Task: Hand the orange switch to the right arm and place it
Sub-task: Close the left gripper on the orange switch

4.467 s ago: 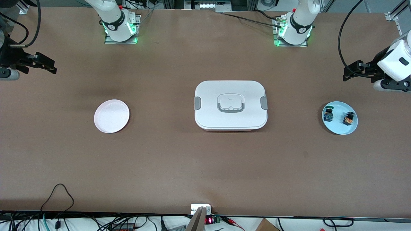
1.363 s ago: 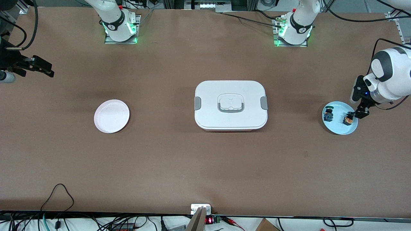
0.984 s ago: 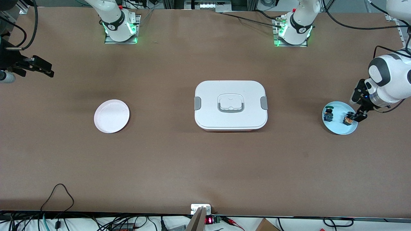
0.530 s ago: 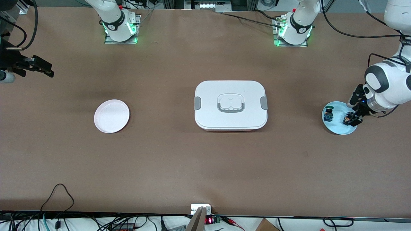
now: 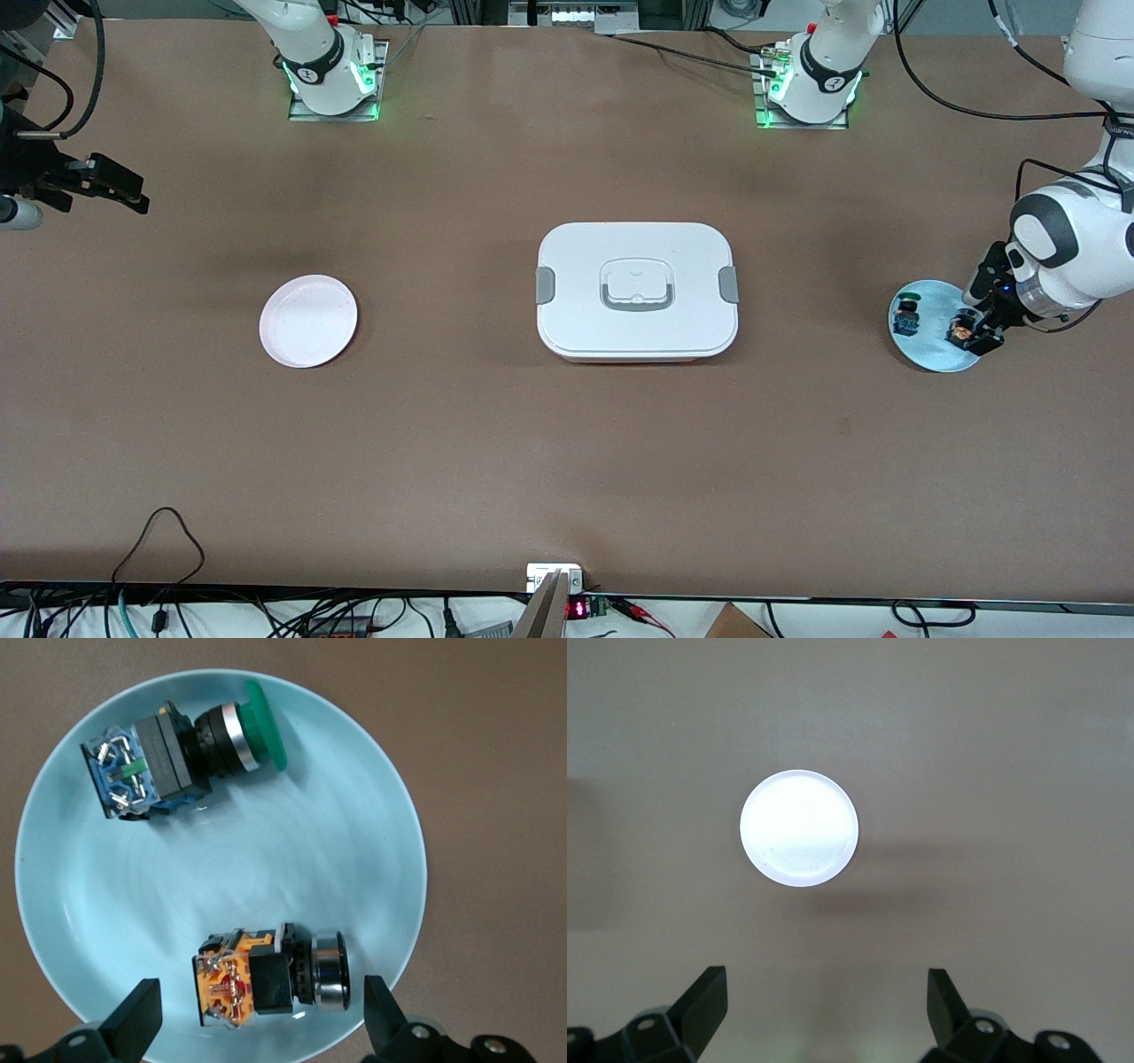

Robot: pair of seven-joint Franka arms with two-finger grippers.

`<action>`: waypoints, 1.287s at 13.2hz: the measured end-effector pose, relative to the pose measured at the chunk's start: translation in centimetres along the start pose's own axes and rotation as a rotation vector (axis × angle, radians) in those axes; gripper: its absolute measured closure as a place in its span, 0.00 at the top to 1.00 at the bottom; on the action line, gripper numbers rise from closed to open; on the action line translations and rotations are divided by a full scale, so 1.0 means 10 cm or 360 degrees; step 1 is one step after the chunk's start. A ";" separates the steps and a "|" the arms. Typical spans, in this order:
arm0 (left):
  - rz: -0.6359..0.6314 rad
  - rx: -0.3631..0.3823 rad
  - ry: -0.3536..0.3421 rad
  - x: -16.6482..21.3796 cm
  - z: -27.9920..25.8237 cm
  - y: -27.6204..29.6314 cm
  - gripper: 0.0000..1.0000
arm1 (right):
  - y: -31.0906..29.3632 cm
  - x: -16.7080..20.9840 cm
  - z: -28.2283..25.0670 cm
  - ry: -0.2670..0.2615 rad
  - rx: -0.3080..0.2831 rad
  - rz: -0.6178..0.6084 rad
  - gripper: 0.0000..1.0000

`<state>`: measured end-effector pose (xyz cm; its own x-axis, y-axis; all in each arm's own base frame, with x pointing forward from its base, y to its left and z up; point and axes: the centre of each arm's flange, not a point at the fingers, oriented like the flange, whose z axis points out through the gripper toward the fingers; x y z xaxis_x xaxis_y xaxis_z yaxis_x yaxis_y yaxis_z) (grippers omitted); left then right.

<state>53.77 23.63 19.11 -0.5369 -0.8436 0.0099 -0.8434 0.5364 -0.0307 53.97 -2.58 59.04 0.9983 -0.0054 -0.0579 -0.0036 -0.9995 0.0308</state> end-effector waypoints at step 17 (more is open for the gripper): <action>-0.0030 -0.0011 0.0059 -0.01 0.17 0.03 0.72 | 0.02 0.02 0.05 -0.0015 0.0000 0.0008 1.00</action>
<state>53.64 23.83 17.43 -0.5214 -0.8520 0.0476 -0.8533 0.5209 -0.0235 54.19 -2.84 58.55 0.9977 -0.0110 -0.0669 -0.0089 -0.9995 0.0309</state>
